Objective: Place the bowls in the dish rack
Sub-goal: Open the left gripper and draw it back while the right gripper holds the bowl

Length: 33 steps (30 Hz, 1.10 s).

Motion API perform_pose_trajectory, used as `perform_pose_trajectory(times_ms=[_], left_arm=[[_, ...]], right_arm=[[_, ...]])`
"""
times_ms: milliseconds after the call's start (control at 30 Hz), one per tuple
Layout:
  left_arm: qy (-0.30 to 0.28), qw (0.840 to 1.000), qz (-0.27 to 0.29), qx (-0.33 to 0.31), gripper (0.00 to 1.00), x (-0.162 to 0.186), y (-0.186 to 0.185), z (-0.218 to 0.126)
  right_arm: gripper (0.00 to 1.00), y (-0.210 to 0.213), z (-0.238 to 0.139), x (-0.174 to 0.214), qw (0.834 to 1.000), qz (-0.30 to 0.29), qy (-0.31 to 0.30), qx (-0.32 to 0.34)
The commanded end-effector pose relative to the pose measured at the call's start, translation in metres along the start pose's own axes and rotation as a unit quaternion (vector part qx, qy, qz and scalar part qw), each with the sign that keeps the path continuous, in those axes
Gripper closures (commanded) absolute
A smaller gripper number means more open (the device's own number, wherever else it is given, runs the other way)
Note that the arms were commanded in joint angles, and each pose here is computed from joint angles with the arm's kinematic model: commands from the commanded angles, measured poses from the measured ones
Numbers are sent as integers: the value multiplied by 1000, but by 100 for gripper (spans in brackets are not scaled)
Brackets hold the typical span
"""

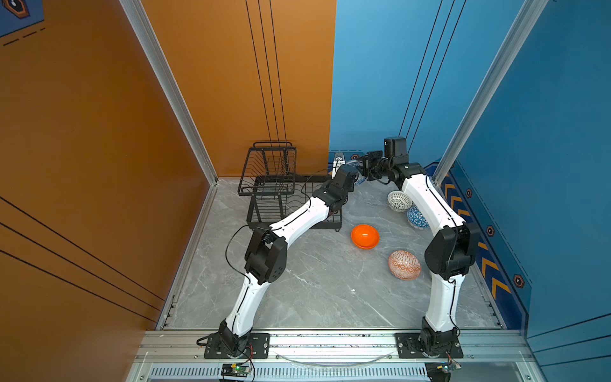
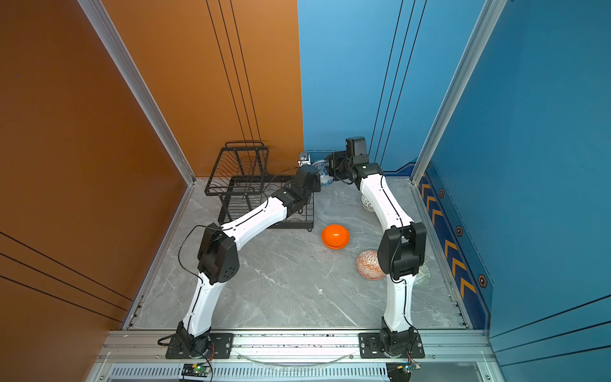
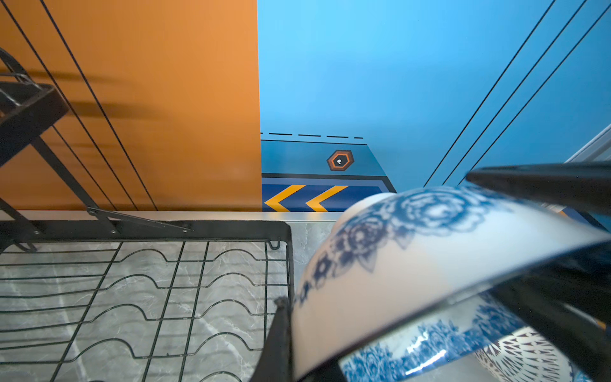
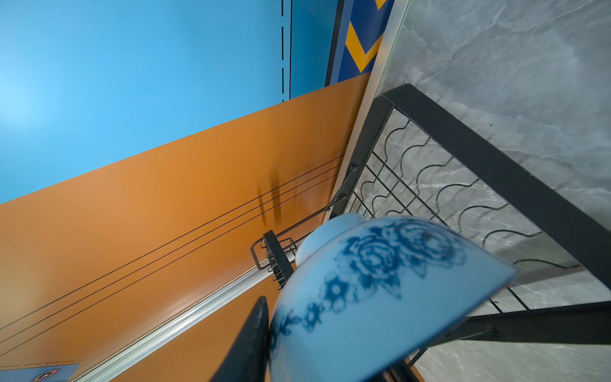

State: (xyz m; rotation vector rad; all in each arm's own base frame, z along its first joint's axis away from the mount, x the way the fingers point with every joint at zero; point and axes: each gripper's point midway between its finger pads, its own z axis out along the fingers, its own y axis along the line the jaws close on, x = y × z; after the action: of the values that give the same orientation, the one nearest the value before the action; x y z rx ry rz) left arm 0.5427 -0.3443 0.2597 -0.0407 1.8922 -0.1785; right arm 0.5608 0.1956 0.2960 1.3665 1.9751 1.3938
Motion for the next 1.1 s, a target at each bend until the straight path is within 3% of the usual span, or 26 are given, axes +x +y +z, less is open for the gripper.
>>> perform_pose_trajectory(times_ms=[0,133,300,500,800,933,1067], left_arm=[[-62,997,-40,16,100,-53,-8,-28],[-59,997,-40,19,100,-50,-10,-30],[-59,997,-40,18,100,-51,-10,-31],[-59,997,-52,15,100,-53,-3,-30],[-38,997,-64,15,42,-55,4,-37],[-21,998,-62,14,0,-57,9,-48],[11,998,-55,10,2,-60,19,-68]], right_arm=[[73,1,7,0,1000,8,-10,-4],[81,6,12,1,1000,14,-3,-16],[100,13,12,6,1000,8,3,-26],[100,23,11,6,999,-4,4,-47],[100,42,11,-6,994,-40,-11,-105],[100,59,8,-14,988,-46,-15,-150],[100,63,16,-29,981,-67,-19,-183]])
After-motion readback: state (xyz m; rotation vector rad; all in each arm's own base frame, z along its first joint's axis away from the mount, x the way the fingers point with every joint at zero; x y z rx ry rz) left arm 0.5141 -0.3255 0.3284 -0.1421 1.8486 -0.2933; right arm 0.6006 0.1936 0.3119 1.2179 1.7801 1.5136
